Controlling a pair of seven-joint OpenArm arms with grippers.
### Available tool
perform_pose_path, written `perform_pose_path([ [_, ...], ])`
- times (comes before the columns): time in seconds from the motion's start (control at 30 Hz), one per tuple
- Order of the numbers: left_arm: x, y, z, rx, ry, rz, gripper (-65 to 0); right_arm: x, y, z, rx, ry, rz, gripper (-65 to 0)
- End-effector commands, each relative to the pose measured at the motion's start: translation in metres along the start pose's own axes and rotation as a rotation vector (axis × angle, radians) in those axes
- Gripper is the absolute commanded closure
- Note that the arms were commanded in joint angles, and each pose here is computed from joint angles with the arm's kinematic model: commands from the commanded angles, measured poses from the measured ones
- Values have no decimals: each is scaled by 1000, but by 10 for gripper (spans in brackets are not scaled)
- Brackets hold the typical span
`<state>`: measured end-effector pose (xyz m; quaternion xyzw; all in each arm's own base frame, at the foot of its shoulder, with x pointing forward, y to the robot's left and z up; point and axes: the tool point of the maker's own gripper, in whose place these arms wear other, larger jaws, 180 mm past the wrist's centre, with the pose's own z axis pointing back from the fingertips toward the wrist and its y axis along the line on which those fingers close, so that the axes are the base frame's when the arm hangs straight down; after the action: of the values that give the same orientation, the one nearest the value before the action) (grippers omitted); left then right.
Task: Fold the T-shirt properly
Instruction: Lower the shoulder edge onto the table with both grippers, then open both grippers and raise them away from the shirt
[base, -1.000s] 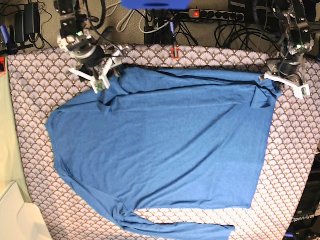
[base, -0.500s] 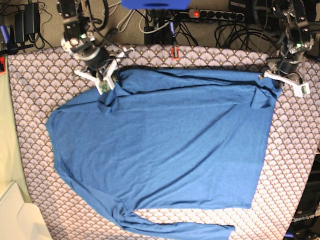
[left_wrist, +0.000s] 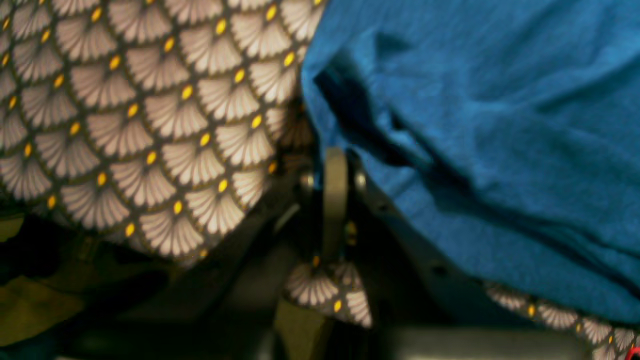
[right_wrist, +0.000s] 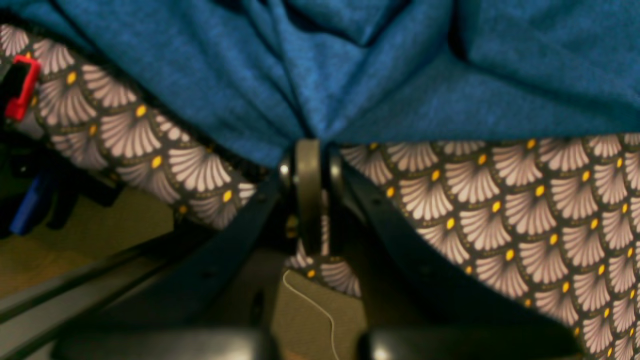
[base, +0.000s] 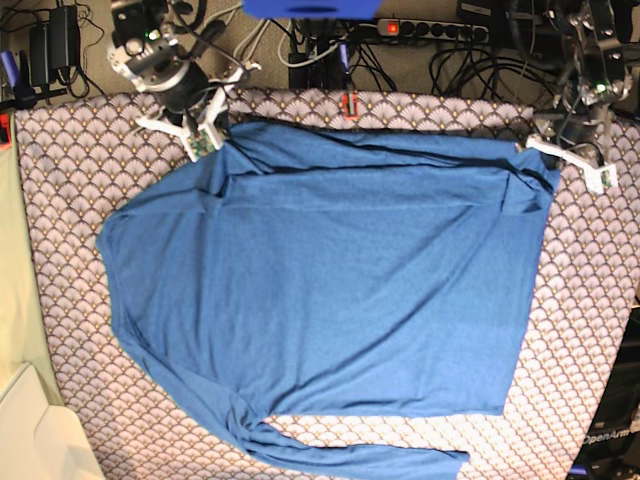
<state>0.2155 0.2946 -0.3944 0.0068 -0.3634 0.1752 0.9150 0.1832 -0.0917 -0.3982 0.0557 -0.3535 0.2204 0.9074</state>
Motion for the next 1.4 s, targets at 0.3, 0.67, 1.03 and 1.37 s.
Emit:
perform_pose_path([
  [0.3, -2, 8, 10, 13, -7, -29, -4, -2, -2, 11, 0, -10, 22, 0],
  [0.67, -11, 21, 14, 39, 27, -61, -4, -12, 4, 19, 18, -24, 28, 0],
  [1.03, -18, 21, 13, 39, 46, -59, -4, -19, 6, 19, 21, -8, 23, 0],
  [1.37, -45, 37, 5, 70, 122, -25, -6, -19, 7, 18, 21, -4, 17, -11],
])
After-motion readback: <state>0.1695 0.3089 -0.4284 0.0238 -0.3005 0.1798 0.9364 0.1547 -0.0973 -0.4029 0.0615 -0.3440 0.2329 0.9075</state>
